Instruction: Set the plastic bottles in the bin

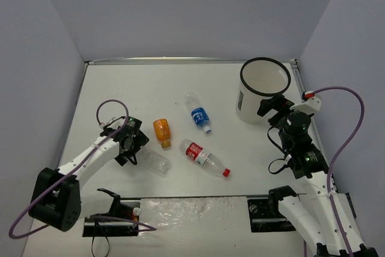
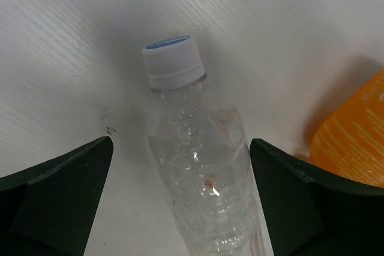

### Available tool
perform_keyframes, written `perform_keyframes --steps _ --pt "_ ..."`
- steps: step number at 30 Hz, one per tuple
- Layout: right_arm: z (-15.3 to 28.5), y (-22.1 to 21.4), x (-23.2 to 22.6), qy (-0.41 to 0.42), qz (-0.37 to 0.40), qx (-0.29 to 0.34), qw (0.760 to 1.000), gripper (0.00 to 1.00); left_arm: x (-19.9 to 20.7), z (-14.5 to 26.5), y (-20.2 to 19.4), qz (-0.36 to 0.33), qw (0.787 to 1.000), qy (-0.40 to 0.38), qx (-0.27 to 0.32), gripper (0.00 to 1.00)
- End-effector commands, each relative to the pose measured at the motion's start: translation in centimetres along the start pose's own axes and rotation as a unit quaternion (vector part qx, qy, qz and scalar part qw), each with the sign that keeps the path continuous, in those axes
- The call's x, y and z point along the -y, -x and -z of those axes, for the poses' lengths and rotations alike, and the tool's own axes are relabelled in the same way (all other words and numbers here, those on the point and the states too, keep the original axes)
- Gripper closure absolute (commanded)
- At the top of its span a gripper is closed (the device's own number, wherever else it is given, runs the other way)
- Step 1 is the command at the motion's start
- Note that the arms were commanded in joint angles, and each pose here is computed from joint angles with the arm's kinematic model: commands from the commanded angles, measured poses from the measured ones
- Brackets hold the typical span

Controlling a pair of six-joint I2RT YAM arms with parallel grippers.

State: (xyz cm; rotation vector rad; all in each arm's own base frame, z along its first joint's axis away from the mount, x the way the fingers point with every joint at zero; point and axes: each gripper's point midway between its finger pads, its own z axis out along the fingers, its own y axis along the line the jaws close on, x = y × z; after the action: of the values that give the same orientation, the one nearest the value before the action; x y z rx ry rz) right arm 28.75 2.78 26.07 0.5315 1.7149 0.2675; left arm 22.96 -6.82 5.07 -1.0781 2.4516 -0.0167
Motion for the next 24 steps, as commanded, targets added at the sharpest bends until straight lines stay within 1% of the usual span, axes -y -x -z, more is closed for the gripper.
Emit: perform_keyframes --steps 1,4,6,8,10,12,14,16,17,18,19,21,24 --pt "0.0 1.0 -1.7 0.035 -0.02 0.014 0.999 0.0 1.7 -1.1 0.4 0.025 1.0 -0.009 0.009 0.03" --pt "0.4 0.4 -1.3 0.033 -0.018 0.005 0.999 0.0 1.5 -1.4 0.2 0.023 1.0 -0.002 0.007 0.14" --pt "0.7 0.2 -1.6 0.045 -0.015 0.001 0.999 0.0 1.3 -1.1 0.4 0.024 1.0 -0.002 0.013 0.42" --pt "1.2 -0.1 -2.6 0.077 0.0 -0.011 0.997 0.0 1.0 -0.5 0.9 0.026 0.999 -0.003 0.024 0.63" --pt "1.8 -0.8 -4.4 0.13 0.019 -0.036 0.991 0.0 0.9 0.5 1.5 0.028 0.999 -0.012 0.036 0.73" --pt "2.6 -1.9 -6.4 0.192 0.033 -0.069 0.978 0.0 1.2 1.9 2.2 0.024 0.998 -0.034 0.047 0.85" --pt "3.4 -2.3 -8.9 0.263 0.039 -0.079 0.961 0.0 2.1 4.0 3.6 0.007 0.995 -0.067 0.069 0.91" --pt "4.7 -3.3 -10.9 0.326 0.045 -0.101 0.939 0.0 2.8 6.1 4.5 -0.014 0.992 -0.095 0.084 0.91" --pt "5.0 -3.9 -11.3 0.342 0.048 -0.109 0.932 0.0 3.3 6.9 4.6 -0.023 0.99 -0.109 0.088 0.92" --pt "6.0 -4.4 -12.6 0.38 0.054 -0.117 0.916 0.0 4.3 8.7 5.0 -0.043 0.984 -0.14 0.099 0.94" --pt "6.8 -4.7 -13.7 0.405 0.059 -0.119 0.905 0.0 5.1 9.9 5.3 -0.057 0.979 -0.165 0.108 0.94" --pt "8.7 -6.2 -16.0 0.454 0.068 -0.129 0.879 0.0 7.7 13.0 5.0 -0.098 0.958 -0.24 0.124 0.94" --pt "10.4 -8.4 -18.5 0.485 0.089 -0.15 0.857 0.0 10.5 15.4 4.1 -0.126 0.937 -0.295 0.141 0.94"
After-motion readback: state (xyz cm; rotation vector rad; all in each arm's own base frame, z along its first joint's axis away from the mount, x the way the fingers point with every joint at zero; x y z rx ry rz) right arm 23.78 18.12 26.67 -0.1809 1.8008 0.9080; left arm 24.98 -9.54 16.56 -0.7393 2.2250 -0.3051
